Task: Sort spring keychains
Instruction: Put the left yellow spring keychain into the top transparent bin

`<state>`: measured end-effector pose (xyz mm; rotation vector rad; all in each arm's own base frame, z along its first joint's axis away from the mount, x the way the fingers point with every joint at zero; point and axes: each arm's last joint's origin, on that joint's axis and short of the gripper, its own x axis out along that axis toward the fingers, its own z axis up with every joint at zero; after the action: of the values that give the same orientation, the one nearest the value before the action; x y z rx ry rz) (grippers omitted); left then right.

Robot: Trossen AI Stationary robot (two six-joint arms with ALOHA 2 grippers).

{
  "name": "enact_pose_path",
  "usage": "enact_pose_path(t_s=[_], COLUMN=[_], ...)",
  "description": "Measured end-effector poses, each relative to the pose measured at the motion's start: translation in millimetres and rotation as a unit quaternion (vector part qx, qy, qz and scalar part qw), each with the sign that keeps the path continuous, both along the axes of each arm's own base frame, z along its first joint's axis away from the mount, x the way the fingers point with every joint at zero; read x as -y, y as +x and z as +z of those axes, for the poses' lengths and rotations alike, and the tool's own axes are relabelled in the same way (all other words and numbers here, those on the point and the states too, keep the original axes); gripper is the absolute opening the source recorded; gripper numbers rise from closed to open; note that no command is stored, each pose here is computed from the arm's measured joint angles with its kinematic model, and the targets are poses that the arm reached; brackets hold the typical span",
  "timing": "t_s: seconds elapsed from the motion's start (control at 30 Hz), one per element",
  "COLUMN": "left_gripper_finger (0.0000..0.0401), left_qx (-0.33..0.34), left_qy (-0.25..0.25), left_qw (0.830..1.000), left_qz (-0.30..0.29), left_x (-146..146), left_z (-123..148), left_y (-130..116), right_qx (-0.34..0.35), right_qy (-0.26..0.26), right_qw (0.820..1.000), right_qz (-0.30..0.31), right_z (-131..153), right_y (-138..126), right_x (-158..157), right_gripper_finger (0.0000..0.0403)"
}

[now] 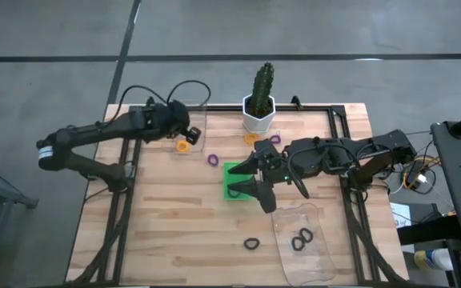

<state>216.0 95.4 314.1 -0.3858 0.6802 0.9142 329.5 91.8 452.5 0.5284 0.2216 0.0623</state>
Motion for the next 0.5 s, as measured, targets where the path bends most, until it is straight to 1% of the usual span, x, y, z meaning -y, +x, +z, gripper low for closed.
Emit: enact_pose_path(t_s=[0.03,0.1,0.17,0.23,0.33,0.5], left_gripper_finger=[0.0003,0.0003,0.0003,0.0003,0.0012,0.0063], left_qx=[0.007,0.016,0.012,0.026,0.038,0.074], left_qy=[-0.032,-0.076,-0.113,-0.138,-0.165,-0.17], left_qw=[0.999,0.997,0.992,0.988,0.982,0.981], left_qz=[0.004,0.029,0.051,0.066,0.084,0.05], left_x=[-7.0,-18.6,-28.0,-34.4,-37.7,-38.9], left_z=[-9.9,-27.4,-42.6,-51.7,-60.3,-60.3], left_y=[-2.9,-9.4,-18.6,-23.5,-27.8,-22.8], right_qx=[0.0,0.002,0.002,0.002,0.002,0.002], right_qy=[0.0,0.0,-0.001,-0.001,-0.001,-0.001], right_qw=[1.0,1.0,1.0,1.0,1.0,1.0], right_qz=[-0.001,-0.006,-0.009,-0.01,-0.011,-0.013], right_z=[0.1,0.3,0.3,0.4,0.4,0.4], right_y=[0.0,0.1,0.1,0.1,0.1,0.2], right_x=[0.1,0.2,0.4,0.5,0.5,1.0], right_gripper_finger=[0.0233,0.0233,0.0233,0.0233,0.0233,0.0233])
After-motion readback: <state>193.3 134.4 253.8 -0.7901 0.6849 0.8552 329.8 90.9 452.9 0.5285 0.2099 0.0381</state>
